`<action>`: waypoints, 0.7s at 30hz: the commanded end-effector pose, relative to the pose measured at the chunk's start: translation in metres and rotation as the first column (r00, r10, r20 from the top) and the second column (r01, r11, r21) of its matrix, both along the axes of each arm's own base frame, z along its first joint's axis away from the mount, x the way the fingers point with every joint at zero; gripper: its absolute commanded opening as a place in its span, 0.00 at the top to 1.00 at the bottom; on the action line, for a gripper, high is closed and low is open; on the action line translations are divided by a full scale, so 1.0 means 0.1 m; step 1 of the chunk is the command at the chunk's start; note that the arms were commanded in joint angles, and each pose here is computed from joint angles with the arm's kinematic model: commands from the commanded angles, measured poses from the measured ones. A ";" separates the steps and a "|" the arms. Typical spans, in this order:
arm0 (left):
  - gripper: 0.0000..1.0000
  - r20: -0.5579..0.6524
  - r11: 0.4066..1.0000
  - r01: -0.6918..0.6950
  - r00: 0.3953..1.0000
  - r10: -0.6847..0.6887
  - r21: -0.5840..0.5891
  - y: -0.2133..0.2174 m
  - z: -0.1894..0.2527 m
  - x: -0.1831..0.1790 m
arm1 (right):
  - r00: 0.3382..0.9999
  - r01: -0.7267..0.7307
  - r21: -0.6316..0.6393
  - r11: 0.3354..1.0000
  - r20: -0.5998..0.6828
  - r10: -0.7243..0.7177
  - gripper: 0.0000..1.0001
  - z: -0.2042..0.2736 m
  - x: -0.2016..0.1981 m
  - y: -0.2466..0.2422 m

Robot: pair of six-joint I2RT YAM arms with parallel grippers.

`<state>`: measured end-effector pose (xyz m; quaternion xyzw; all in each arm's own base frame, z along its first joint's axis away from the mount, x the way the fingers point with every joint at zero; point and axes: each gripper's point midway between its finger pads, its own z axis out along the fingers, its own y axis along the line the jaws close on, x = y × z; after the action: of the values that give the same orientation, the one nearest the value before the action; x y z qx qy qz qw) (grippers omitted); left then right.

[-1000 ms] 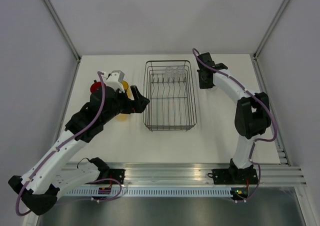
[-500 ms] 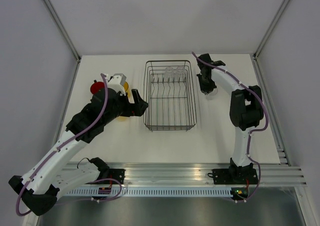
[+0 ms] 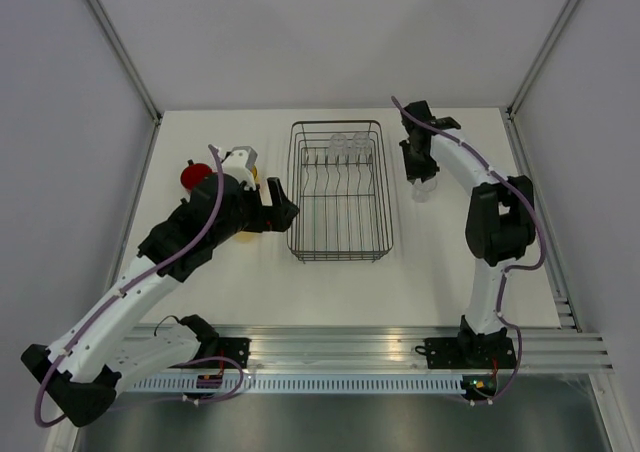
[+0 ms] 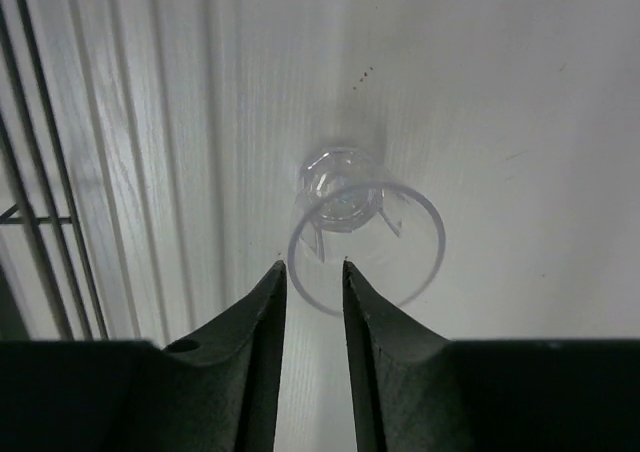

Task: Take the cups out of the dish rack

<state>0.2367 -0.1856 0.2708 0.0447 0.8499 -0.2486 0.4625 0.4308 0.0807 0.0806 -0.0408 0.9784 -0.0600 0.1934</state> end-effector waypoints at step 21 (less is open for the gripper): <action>0.00 0.139 0.982 -0.027 0.990 0.001 0.189 -0.75 -0.05 1.36 | 0.546 0.009 0.475 0.880 0.735 -0.403 0.02 2.38 -1.13 -0.29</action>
<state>0.3417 -0.2472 0.2423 0.0766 0.8666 -0.1751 0.4609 0.3277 0.0647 0.2852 0.1056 0.8119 0.1001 0.5653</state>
